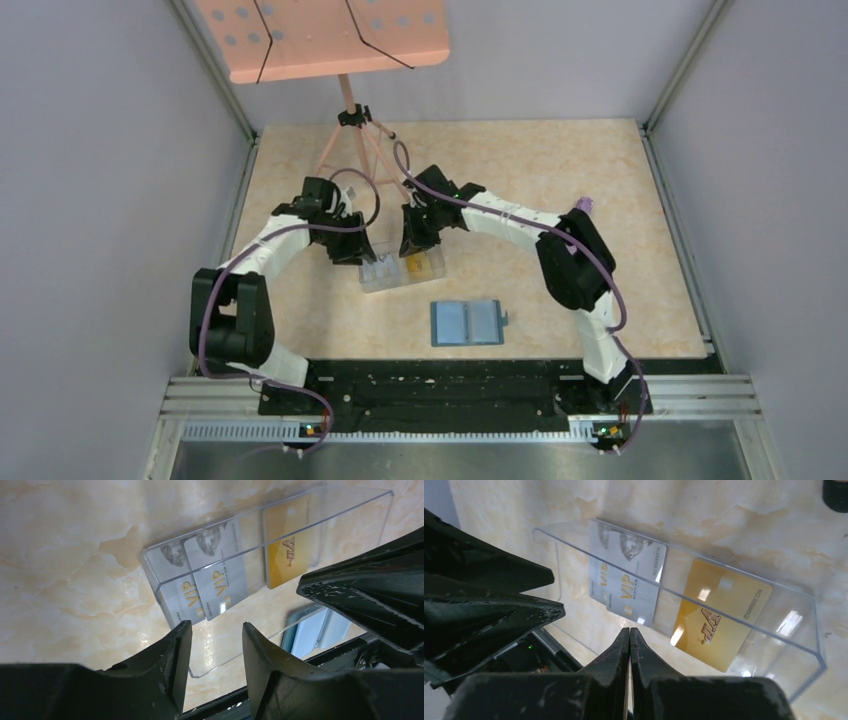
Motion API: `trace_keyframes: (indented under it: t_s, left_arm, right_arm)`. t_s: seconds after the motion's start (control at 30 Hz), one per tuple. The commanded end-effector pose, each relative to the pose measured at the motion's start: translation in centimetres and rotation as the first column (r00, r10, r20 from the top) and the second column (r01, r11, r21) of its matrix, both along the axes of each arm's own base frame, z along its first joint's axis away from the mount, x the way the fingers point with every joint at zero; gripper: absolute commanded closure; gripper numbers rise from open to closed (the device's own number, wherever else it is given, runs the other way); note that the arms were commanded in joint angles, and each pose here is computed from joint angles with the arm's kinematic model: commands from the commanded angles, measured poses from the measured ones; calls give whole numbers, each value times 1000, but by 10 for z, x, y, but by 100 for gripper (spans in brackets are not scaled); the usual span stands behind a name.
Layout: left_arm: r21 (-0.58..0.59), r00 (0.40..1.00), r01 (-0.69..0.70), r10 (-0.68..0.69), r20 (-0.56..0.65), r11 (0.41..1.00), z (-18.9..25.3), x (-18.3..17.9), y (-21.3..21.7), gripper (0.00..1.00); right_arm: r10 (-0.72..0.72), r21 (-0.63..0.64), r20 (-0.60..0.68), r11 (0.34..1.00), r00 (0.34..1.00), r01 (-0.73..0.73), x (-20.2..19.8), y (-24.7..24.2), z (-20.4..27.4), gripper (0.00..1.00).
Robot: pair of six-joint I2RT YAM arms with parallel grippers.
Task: Put the credit cards into the card holder
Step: Pick up the credit card from the storage box.
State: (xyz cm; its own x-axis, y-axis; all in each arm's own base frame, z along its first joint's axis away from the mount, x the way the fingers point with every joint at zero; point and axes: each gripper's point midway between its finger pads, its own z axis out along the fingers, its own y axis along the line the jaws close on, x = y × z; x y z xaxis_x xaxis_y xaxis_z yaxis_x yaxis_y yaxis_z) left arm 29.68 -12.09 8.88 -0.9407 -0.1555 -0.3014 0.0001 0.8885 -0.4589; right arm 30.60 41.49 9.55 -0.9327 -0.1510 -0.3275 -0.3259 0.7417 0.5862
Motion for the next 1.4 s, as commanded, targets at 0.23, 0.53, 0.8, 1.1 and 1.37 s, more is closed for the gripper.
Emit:
trace_keyframes:
  t_s: [0.23,0.53,0.8,1.1,1.37]
  left_arm:
    - [143,999,12,-6,-42,990,-24,5,10,52]
    - [155,995,8,7,-98,988,-42,1,4,52]
    - [239,993,-4,33,-118,971,-54,0,7,52]
    - [214,985,-25,60,-159,976,-68,0,1,52]
    - [115,988,-24,41,-146,993,-64,7,-18,52]
  right_arm:
    - [74,-79,62,994,995,-69,0,23,-28,100]
    - [125,-193,76,975,989,-108,-8,18,-55,100]
    - [169,-218,72,965,983,-149,-15,18,-71,100]
    - [151,-207,23,968,988,-143,-22,22,-96,100]
    - [130,-227,-11,965,991,-129,-27,18,-119,100]
